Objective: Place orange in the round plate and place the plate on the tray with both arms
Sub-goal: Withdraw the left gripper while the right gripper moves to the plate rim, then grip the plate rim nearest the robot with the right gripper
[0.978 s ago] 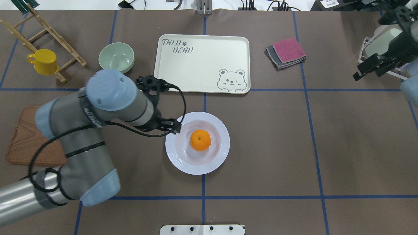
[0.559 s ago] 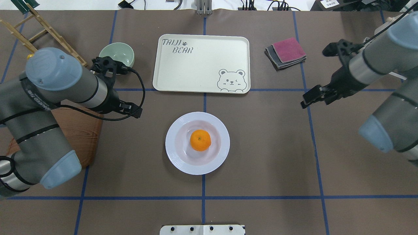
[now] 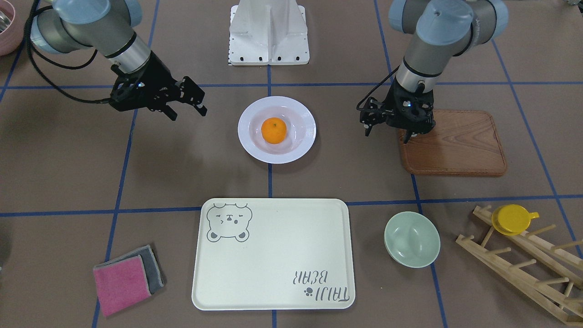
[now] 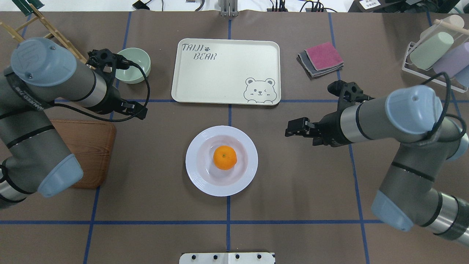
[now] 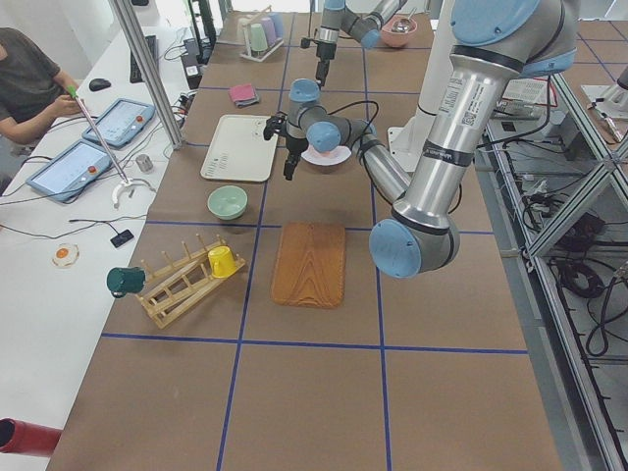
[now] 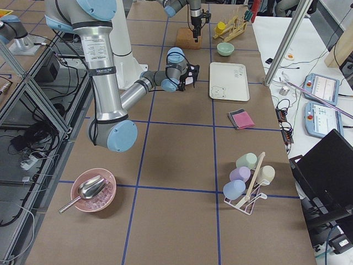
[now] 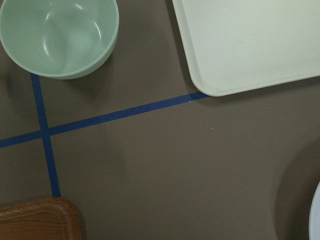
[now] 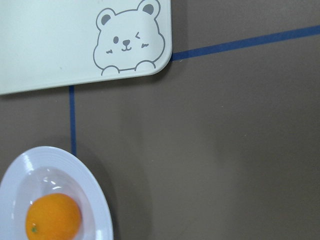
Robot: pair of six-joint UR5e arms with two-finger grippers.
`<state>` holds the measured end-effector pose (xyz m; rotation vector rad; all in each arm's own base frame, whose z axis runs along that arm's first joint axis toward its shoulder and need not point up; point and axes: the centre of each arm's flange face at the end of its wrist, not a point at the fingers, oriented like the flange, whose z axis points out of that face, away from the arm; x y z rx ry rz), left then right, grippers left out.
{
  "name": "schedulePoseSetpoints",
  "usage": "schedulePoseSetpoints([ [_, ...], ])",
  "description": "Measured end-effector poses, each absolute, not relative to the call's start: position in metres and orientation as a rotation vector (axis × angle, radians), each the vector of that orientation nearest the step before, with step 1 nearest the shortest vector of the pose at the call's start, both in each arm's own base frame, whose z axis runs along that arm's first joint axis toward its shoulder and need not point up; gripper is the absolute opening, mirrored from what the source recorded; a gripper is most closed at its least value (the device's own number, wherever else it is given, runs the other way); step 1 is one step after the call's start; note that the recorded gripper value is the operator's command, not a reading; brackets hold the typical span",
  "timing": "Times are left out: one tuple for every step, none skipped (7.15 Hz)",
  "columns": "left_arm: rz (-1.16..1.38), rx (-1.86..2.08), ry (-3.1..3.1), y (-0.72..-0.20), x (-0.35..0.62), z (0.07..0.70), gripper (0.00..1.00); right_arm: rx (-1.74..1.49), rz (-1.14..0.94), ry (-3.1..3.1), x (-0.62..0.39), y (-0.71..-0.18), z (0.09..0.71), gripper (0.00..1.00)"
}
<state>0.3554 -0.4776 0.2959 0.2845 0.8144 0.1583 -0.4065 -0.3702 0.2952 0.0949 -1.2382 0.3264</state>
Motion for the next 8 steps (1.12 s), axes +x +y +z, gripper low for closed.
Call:
schedulePoseSetpoints([
  [0.191,0.299,0.794,-0.489,0.343,0.305,0.99,0.136,0.429,-1.292,-0.434,-0.343,0.289,0.99],
  [0.219,0.299,0.779,-0.502,0.329,0.319,0.99,0.173,0.557,-1.356,-0.459,-0.314,0.285,0.99],
  [0.235,0.298,0.767,-0.514,0.317,0.330,0.99,0.195,0.677,-1.439,-0.476,-0.290,0.286,1.00],
  [0.247,0.300,0.752,-0.524,0.307,0.340,0.99,0.195,0.739,-1.496,-0.488,-0.273,0.291,1.00],
  [0.264,0.301,0.738,-0.535,0.291,0.353,0.99,0.188,0.759,-1.516,-0.499,-0.263,0.298,1.00],
  [0.284,0.297,0.736,-0.545,0.268,0.368,0.99,0.183,0.767,-1.529,-0.506,-0.259,0.307,1.00],
  [0.299,0.291,0.744,-0.555,0.247,0.380,0.99,0.174,0.771,-1.552,-0.513,-0.256,0.319,1.00],
  [0.310,0.285,0.747,-0.562,0.236,0.388,0.99,0.165,0.775,-1.579,-0.522,-0.253,0.338,1.00],
])
